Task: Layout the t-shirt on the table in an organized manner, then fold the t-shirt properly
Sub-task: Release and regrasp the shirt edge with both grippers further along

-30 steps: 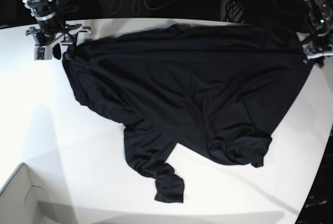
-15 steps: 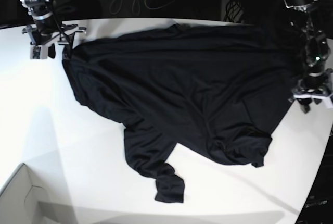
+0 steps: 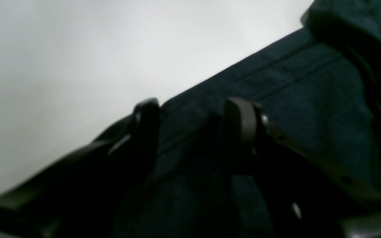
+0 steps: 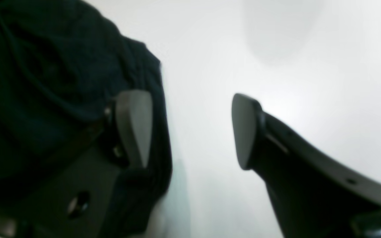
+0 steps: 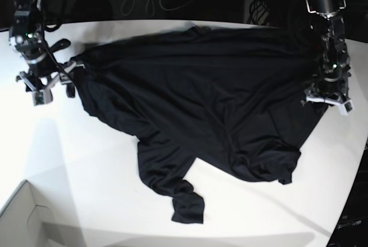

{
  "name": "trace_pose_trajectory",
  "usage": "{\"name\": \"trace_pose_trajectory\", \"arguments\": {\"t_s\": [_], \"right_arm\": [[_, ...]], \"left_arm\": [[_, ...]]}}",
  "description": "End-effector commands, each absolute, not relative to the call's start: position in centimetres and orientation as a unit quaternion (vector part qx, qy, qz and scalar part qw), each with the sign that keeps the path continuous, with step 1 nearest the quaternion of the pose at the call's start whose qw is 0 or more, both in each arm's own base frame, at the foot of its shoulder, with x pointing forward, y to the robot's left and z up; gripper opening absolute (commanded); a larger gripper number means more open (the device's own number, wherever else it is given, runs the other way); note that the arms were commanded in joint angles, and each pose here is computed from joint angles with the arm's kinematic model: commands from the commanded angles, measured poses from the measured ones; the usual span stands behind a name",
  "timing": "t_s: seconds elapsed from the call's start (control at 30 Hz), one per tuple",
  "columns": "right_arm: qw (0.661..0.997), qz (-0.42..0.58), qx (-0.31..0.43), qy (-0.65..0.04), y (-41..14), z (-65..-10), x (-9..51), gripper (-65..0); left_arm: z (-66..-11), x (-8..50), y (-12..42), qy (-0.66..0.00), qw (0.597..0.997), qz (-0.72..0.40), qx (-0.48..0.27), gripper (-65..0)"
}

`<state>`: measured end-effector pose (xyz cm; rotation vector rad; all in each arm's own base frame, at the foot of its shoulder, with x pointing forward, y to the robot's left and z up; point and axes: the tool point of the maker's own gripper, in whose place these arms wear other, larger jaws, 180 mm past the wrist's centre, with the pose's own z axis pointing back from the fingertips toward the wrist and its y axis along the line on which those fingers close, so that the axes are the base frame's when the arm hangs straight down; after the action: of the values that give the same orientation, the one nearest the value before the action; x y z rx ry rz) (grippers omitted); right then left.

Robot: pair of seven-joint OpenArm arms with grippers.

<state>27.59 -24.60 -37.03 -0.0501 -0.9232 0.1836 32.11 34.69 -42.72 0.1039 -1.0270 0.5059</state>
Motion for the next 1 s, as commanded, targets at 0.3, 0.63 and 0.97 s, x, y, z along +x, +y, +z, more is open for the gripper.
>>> {"name": "trace_pose_trajectory", "arguments": {"t_s": [0.3, 0.63, 0.97], "right_arm": [[0.881, 0.147, 0.002, -0.450, -21.9, -37.6, 33.8, -24.7], [0.879, 0.169, 0.039, -0.444, -17.6, -38.6, 36.7, -25.1], [0.894, 0.132, 0.028, -0.427, -20.0, -39.9, 39.8, -55.3]], "left_arm": [[-43.6, 28.2, 38.4, -0.460, 0.837, 0.284, 0.081, -33.8], [-43.3, 28.4, 38.6, -0.463, 0.836, 0.283, 0.083, -33.8], [-43.3, 28.5, 38.5, -0.463, 0.836, 0.283, 0.082, -33.8]]}}
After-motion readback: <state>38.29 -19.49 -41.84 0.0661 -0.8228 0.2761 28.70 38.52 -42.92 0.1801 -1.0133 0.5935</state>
